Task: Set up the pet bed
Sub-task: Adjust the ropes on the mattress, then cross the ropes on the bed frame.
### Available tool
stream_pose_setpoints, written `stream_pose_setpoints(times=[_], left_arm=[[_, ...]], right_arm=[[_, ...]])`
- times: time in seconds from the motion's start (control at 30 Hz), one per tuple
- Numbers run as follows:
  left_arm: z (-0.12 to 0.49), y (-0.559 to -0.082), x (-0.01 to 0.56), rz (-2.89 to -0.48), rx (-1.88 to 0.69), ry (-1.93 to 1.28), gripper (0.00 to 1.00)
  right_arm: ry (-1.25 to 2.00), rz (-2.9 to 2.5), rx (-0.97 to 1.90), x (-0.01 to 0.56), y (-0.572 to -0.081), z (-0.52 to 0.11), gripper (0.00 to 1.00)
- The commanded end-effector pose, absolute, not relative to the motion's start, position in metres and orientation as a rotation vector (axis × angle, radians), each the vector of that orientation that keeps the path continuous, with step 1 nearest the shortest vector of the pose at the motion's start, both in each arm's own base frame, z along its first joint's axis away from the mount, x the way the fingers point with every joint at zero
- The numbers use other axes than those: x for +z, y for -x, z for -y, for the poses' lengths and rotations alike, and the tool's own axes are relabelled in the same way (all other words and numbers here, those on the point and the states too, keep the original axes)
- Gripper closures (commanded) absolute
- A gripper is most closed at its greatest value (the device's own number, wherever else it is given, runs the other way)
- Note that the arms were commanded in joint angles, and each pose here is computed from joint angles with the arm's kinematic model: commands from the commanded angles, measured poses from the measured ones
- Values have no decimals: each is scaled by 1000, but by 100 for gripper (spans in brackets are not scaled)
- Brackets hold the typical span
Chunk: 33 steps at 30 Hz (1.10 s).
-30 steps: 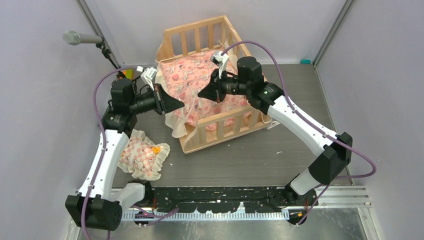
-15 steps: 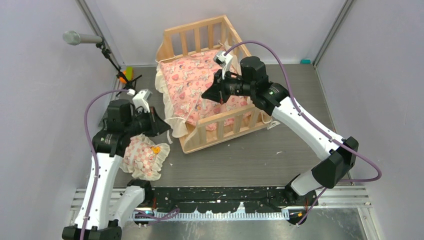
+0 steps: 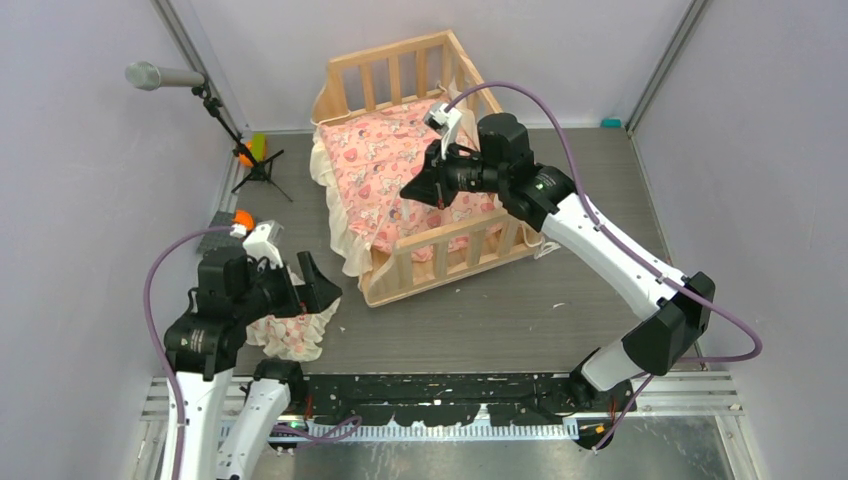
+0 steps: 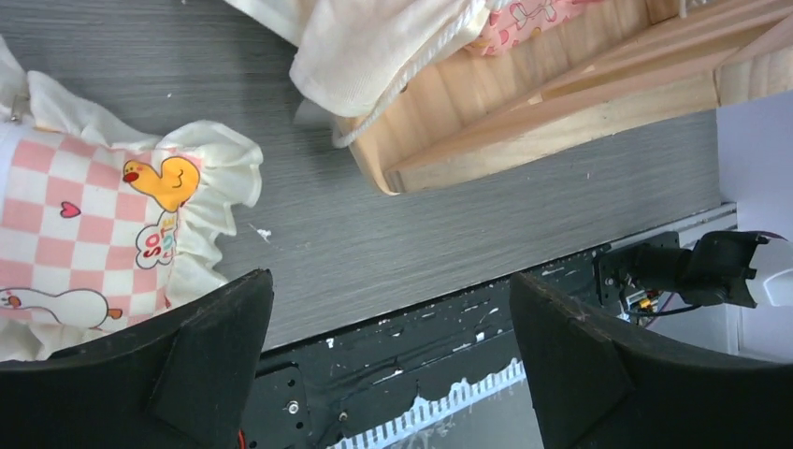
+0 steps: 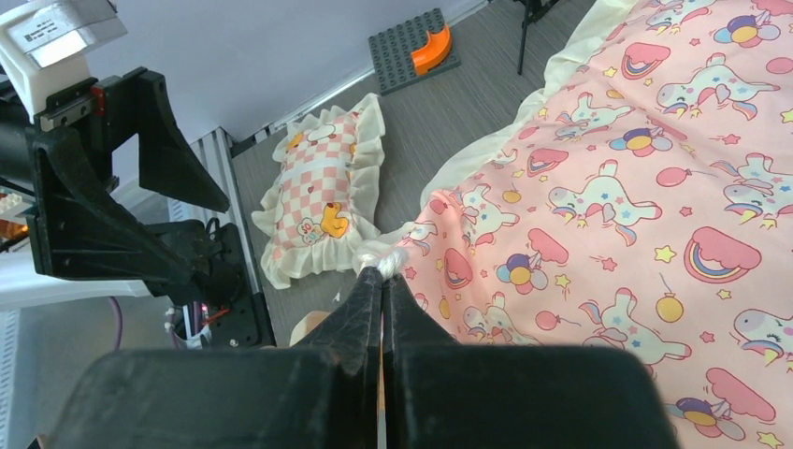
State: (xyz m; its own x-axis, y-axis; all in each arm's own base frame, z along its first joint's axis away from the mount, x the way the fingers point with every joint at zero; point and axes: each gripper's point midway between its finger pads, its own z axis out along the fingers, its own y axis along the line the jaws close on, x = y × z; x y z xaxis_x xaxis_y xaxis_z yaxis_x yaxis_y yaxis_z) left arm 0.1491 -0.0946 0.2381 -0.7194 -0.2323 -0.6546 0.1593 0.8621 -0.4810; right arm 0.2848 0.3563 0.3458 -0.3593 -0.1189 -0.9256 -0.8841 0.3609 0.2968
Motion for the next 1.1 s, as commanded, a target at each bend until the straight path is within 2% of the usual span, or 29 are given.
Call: stream_pose_setpoints(times=[0.0,0.13,0.27,0.43,0.67,0.7,0.77,0.83,0.97,1.07], left_arm=[[86,-151,247,-2206,-615,82,0],[116,-167,299,-1935,-743,-257,0],[133,-201,339,-1722,-794,-365,0],[153,-247,360,-1609,-871,-484,0],[185,-257,378,-1370,-1055,-771,1],[189,-253,383,-1325,-1073,-819,4],[193,-250,389,-1274,-1094,-883,25],[197,-246,389,-1249,-1115,-951,34],[206,-231,383,-1218,-1179,-1065,37],[215,-224,374,-1198,-1212,-1121,33]], right_arm=[[899,-1657,1114,372,-284,-363,100],[941,-1667,1160,373,-276,-366,100],[1015,-1674,1146,366,-267,-362,100],[1143,-1650,1106,358,-258,-356,100],[1305,-1566,1096,351,-243,-351,100],[1316,-1557,1092,351,-243,-351,100],[1320,-1555,1086,351,-244,-351,100],[1320,-1555,1081,351,-245,-352,100],[1321,-1555,1080,351,-246,-352,100],[1323,-1553,1078,351,-246,-353,100]])
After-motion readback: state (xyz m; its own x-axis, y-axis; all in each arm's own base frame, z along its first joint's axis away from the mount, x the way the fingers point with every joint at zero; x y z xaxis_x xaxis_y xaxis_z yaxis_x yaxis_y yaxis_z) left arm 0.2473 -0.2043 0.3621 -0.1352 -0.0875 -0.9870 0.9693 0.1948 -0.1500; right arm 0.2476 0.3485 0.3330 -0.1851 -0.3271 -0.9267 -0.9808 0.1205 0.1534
